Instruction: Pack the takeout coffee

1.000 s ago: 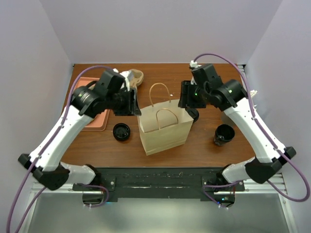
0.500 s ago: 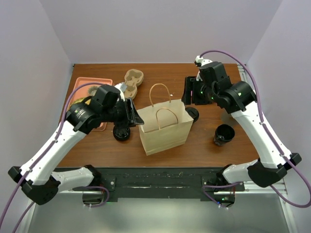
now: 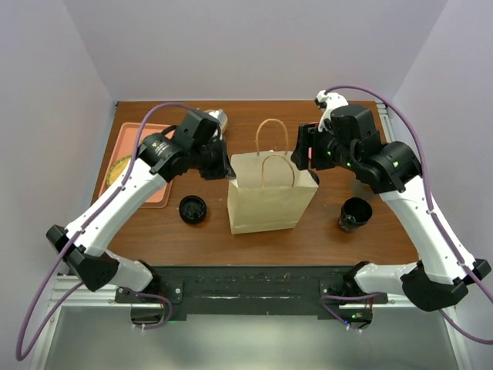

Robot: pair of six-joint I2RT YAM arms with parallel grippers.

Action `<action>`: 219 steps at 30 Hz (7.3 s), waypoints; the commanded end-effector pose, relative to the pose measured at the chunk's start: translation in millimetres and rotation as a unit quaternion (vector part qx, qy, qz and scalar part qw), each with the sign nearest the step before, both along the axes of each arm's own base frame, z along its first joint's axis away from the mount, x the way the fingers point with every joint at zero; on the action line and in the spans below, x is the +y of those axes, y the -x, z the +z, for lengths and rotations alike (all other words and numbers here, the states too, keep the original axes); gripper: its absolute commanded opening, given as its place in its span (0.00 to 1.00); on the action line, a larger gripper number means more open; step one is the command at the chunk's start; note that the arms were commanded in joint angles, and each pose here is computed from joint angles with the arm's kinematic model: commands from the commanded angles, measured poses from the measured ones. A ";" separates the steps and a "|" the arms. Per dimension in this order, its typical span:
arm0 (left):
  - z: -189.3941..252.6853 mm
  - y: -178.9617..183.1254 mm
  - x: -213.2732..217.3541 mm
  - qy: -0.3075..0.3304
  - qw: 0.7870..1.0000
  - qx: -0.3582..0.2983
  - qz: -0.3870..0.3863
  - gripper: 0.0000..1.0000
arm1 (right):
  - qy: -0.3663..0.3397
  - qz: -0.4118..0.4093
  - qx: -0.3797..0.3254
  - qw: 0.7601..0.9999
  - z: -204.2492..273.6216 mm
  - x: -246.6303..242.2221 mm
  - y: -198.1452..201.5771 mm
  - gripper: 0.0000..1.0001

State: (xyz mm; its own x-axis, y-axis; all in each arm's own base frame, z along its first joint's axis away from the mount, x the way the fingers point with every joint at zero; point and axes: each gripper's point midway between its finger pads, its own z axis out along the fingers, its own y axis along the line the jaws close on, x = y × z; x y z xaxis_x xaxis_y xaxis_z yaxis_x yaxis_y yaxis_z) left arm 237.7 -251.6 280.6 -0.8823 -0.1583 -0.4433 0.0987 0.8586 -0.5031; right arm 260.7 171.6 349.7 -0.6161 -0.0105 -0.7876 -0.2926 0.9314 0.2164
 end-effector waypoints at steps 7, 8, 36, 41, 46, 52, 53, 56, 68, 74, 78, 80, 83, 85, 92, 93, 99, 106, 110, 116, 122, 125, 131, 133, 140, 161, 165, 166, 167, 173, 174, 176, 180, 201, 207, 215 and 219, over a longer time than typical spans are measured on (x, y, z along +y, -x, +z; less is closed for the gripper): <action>34.0 -19.1 6.2 0.001 0.979 -0.190 -0.070 0.00 | 0.016 0.013 -0.033 0.999 16.8 -4.6 -2.7 0.64; 24.6 -19.0 5.6 0.006 0.978 -0.196 -0.070 0.00 | 0.012 0.012 -0.037 0.999 19.1 -5.6 -0.5 0.65; 30.1 -11.1 36.1 -0.004 0.946 -0.317 -0.069 0.00 | -0.049 -0.006 0.128 0.991 -76.1 23.1 32.2 0.48; 12.0 -1.8 37.7 -0.003 0.952 -0.297 -0.077 0.06 | -0.045 -0.013 0.127 0.991 -82.6 26.9 31.3 0.28; -8.6 8.2 43.1 -0.008 0.959 -0.273 -0.080 0.33 | -0.032 -0.028 0.129 0.991 -92.8 23.2 30.9 0.04; -19.7 18.9 53.9 -0.026 0.970 -0.233 -0.070 0.40 | -0.041 -0.034 0.129 0.990 -98.3 26.6 34.9 0.00; -24.1 21.5 56.4 -0.030 0.972 -0.223 -0.069 0.40 | -0.046 -0.032 0.127 0.990 -97.3 28.1 36.4 0.00; -28.8 22.4 61.2 -0.037 0.973 -0.219 -0.058 0.42 | -0.051 -0.034 0.130 0.990 -99.3 29.3 39.7 0.00; -14.4 19.2 52.0 -0.004 0.976 -0.214 -0.041 0.45 | -0.094 -0.044 0.128 0.986 -101.2 30.6 49.9 0.00; -5.8 15.8 46.1 0.008 0.975 -0.217 -0.040 0.45 | -0.095 -0.042 0.131 0.986 -103.5 30.9 52.3 0.00; -1.4 13.7 46.5 0.010 0.976 -0.216 -0.032 0.45 | -0.101 -0.042 0.130 0.985 -101.9 31.0 53.3 0.00; -1.6 13.3 46.6 0.008 0.976 -0.216 -0.031 0.47 | -0.102 -0.042 0.131 0.985 -102.2 31.4 53.5 0.00; -0.2 11.8 46.7 0.008 0.976 -0.217 -0.027 0.48 | -0.105 -0.042 0.133 0.985 -102.9 31.7 54.9 0.00; -0.6 11.4 46.5 0.008 0.976 -0.215 -0.027 0.45 | -0.109 -0.041 0.136 0.984 -104.0 32.4 56.5 0.00; -5.7 12.4 46.7 0.001 0.978 -0.206 -0.029 0.33 | -0.109 -0.042 0.138 0.983 -107.2 30.2 59.5 0.00; -4.7 12.4 46.7 0.002 0.978 -0.207 -0.030 0.34 | -0.109 -0.042 0.138 0.984 -107.5 29.9 59.7 0.00; -2.9 11.8 47.2 0.000 0.978 -0.206 -0.028 0.29 | -0.113 -0.043 0.136 0.983 -105.8 30.3 59.3 0.00; -2.9 13.7 43.4 -0.001 0.973 -0.222 -0.058 0.00 | -0.128 -0.020 0.107 0.986 -79.5 35.4 55.9 0.28; -13.2 19.1 44.0 -0.010 0.970 -0.227 -0.085 0.00 | -0.141 0.001 0.047 0.989 -28.9 35.7 48.6 0.39; -18.9 25.4 48.7 -0.016 0.965 -0.243 -0.102 0.00 | -0.125 -0.041 0.000 0.991 4.1 27.0 23.4 0.53; -13.2 34.1 52.1 -0.008 0.957 -0.264 -0.119 0.00 | 0.037 -0.173 -0.036 0.984 -4.1 -27.8 -33.6 0.56; -16.7 38.1 50.2 -0.008 0.957 -0.259 -0.133 0.00 | 0.079 -0.187 0.012 0.979 -36.5 -46.9 -59.6 0.59; -13.8 42.9 47.0 0.006 0.954 -0.261 -0.145 0.00 | 0.117 -0.173 0.099 0.973 -101.0 -57.4 -77.5 0.69; -17.2 45.2 46.9 0.005 0.955 -0.256 -0.150 0.00 | 0.116 -0.154 0.123 0.974 -118.9 -53.0 -80.0 0.75; -34.2 53.9 53.3 -0.012 0.953 -0.251 -0.171 0.00 | 0.157 -0.075 0.191 0.966 -177.9 -49.1 -83.9 0.79; -25.8 55.0 54.8 -0.023 0.947 -0.260 -0.188 0.00 | 0.173 -0.022 0.267 0.948 -210.9 -61.9 -80.0 0.79; -25.8 54.4 53.8 -0.023 0.948 -0.255 -0.187 0.00 | 0.169 -0.018 0.268 0.948 -211.2 -61.0 -78.9 0.79; -24.8 53.8 53.8 -0.023 0.949 -0.255 -0.186 0.00 | 0.168 -0.016 0.269 0.948 -212.0 -59.8 -78.2 0.80; -24.5 53.4 53.7 -0.023 0.949 -0.255 -0.185 0.00 | 0.170 -0.016 0.270 0.948 -212.9 -60.3 -77.6 0.80; -21.7 51.5 53.1 -0.024 0.949 -0.254 -0.183 0.00 | 0.178 -0.025 0.266 0.947 -213.5 -63.6 -81.9 0.84; -21.4 51.3 52.9 -0.024 0.949 -0.254 -0.183 0.00 | 0.178 -0.027 0.264 0.948 -212.2 -64.3 -82.9 0.84; -22.2 51.3 52.3 -0.025 0.950 -0.252 -0.183 0.00 | 0.180 -0.033 0.257 0.949 -207.7 -64.8 -86.0 0.85; -22.0 50.6 51.9 -0.024 0.950 -0.252 -0.182 0.00 | 0.185 -0.033 0.255 0.949 -208.1 -66.2 -87.7 0.86; -21.5 44.1 48.7 -0.030 0.951 -0.250 -0.181 0.00 | 0.194 -0.039 0.261 0.945 -231.9 -68.7 -92.2 0.81; -17.9 41.6 50.6 -0.034 0.953 -0.248 -0.171 0.00 | 0.203 -0.045 0.266 0.941 -235.6 -73.1 -88.6 0.73; -16.4 34.2 62.0 -0.061 0.964 -0.227 -0.127 0.00 | 0.204 -0.055 0.251 0.945 -213.8 -75.6 -91.4 0.57; -13.6 30.2 67.1 -0.068 0.969 -0.217 -0.099 0.00 | 0.187 -0.055 0.225 0.955 -167.9 -71.6 -93.7 0.52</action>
